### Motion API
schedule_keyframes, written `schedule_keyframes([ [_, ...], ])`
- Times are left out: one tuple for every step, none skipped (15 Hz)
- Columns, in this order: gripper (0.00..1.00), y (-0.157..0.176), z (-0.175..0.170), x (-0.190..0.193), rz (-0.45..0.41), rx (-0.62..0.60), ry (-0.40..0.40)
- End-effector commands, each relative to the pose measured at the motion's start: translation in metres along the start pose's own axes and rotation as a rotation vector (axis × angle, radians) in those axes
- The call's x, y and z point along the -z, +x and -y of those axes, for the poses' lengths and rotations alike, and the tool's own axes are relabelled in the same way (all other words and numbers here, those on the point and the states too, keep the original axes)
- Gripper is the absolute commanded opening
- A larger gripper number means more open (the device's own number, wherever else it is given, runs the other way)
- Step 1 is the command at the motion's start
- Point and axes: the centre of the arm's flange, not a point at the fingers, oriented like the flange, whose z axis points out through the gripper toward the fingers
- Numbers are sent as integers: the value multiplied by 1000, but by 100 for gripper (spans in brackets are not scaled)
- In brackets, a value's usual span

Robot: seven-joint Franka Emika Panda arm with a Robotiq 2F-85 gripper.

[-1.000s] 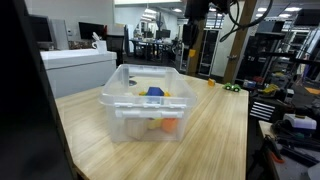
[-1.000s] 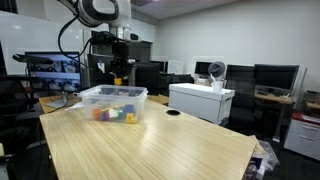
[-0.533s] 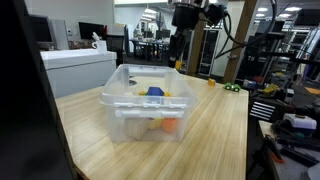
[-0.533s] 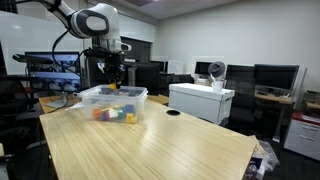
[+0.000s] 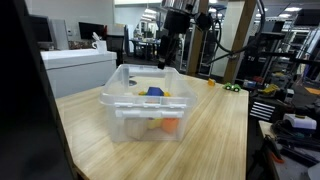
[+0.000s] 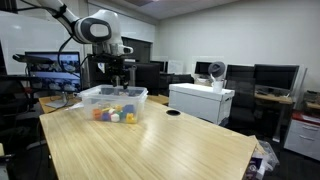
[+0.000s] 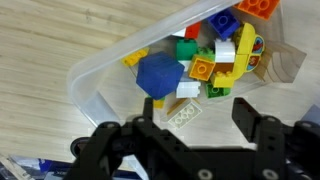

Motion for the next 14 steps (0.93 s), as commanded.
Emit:
schedule_keyframes([
  [100, 23, -35, 16, -21, -61, -7],
  [100, 33, -61, 23, -36, -103, -20],
  [100, 37, -77, 25, -40, -128, -31],
  [100, 39, -100, 26, -47, -161, -49],
  [100, 40, -124, 25, -38, -200, -71],
  [100, 38, -153, 22, -30, -247, -95],
  [100, 35, -176, 18, -21, -287, -114],
  [100, 30, -200, 14, -14, -325, -131],
  [100, 26, -221, 10, -6, -358, -151],
  [100, 20, -245, 5, 4, -394, -176],
  [100, 14, -265, -1, 13, -428, -196],
  [100, 8, -283, -6, 21, -459, -216],
  [100, 0, -299, -11, 37, -492, -235],
  [100, -8, -313, -16, 61, -527, -253],
])
